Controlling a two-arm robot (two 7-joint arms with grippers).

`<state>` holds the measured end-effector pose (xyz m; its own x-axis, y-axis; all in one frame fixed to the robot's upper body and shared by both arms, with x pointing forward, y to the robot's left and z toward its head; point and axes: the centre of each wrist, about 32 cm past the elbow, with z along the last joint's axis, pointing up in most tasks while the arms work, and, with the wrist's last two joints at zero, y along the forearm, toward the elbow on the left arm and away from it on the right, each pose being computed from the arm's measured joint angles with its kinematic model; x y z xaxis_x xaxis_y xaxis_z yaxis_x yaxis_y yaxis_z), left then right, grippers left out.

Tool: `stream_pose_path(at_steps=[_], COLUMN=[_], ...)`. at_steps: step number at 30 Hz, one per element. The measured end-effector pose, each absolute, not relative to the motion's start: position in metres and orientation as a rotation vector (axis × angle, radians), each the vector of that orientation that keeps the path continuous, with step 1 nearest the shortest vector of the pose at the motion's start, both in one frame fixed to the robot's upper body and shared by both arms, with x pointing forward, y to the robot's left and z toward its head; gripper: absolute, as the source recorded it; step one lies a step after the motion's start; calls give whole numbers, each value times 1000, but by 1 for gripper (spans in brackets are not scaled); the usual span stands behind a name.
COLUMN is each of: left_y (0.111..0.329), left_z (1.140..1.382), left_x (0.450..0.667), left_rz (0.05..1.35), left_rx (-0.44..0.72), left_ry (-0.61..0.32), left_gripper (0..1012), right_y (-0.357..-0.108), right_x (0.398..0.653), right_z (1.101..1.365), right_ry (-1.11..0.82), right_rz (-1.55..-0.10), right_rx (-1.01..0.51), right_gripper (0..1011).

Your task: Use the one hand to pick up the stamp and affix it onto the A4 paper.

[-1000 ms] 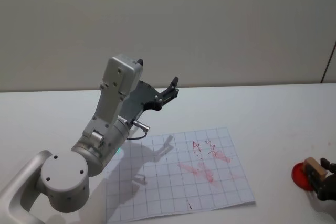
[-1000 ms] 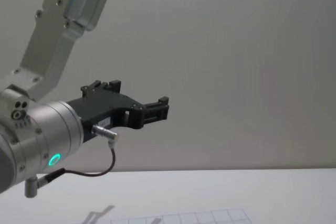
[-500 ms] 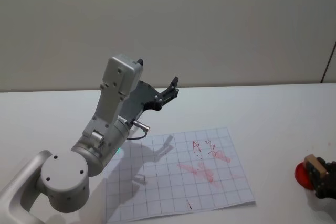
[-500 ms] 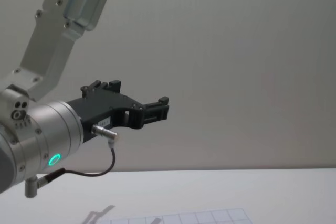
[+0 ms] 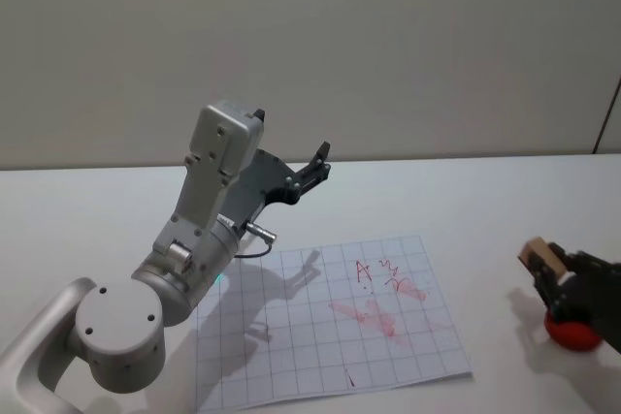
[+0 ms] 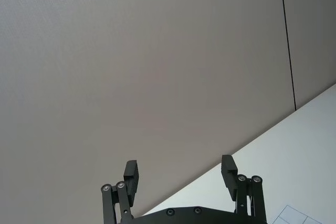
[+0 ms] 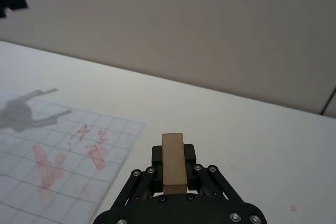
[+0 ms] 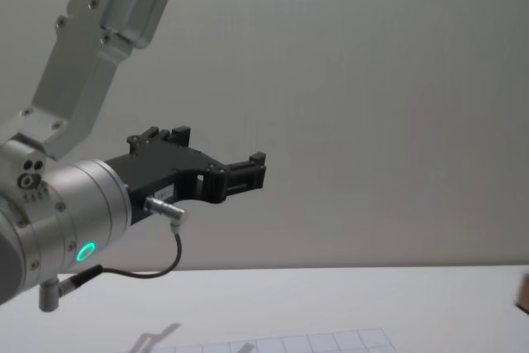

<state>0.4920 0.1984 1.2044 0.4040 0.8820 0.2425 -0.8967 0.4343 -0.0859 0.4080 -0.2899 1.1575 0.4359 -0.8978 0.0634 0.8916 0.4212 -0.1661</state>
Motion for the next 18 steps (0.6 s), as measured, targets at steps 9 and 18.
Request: stream_pose_path(at_steps=[9, 18], left_y=[198, 198], left_z=[1204, 1204], left_x=[492, 492], left_rz=[1124, 1124], left_rx=[61, 61], left_ry=[-268, -268], left_gripper=[1001, 1001], right_y=[-267, -245], right_x=[425, 440], right_z=[1164, 1156], right_ry=[25, 47], right_rz=[-1009, -888], right_rx=[-88, -78], right_gripper=[220, 220])
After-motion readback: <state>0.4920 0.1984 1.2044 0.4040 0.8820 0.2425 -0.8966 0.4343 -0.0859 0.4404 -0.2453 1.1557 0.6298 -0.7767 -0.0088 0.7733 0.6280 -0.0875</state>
